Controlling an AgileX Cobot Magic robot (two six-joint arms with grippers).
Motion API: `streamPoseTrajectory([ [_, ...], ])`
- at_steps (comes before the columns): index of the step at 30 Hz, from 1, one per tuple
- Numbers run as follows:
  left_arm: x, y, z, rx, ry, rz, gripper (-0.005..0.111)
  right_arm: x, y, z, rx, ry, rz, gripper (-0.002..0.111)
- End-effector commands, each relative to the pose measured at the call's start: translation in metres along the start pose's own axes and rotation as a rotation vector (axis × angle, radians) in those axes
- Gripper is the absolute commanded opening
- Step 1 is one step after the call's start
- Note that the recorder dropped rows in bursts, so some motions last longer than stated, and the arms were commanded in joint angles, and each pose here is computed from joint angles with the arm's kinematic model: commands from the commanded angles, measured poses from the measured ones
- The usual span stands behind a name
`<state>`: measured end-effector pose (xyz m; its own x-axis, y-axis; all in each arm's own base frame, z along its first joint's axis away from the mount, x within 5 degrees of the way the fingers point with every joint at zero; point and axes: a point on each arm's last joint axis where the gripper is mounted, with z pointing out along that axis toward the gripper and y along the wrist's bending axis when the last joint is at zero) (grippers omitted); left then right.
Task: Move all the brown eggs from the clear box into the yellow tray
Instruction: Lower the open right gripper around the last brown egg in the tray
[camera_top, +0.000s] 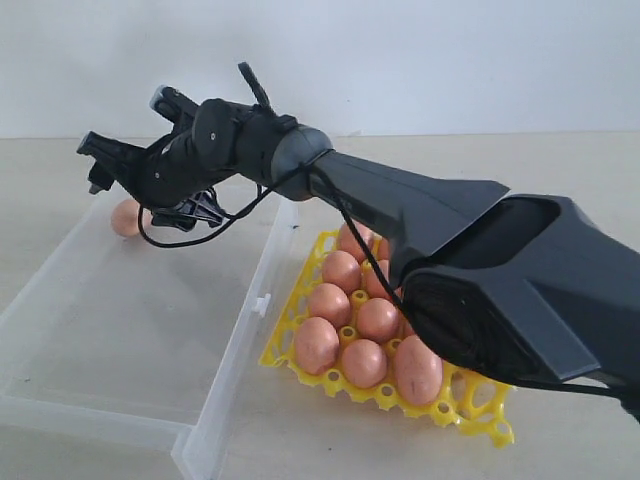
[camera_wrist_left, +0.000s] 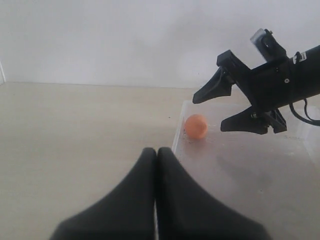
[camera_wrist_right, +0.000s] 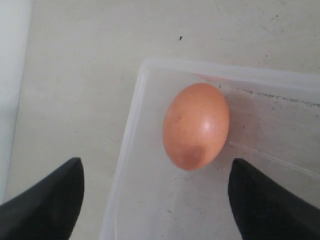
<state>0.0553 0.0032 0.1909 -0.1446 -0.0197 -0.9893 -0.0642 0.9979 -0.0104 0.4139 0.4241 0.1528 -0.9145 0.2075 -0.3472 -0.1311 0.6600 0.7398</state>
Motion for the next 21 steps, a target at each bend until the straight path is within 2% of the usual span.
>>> streamPoseTrajectory([
  [1, -0.001, 0.000, 0.000, 0.000, -0.001, -0.005, -0.004, -0.004, -0.001, 0.000, 0.015, -0.025, -0.046, 0.074],
  [10, -0.001, 0.000, 0.000, 0.000, -0.001, -0.005, -0.004, 0.000, -0.014, 0.011, 0.030, -0.023, -0.049, 0.074],
  [21, -0.001, 0.000, 0.000, 0.000, -0.001, -0.005, -0.004, -0.003, -0.018, 0.018, -0.007, -0.082, -0.057, 0.074],
])
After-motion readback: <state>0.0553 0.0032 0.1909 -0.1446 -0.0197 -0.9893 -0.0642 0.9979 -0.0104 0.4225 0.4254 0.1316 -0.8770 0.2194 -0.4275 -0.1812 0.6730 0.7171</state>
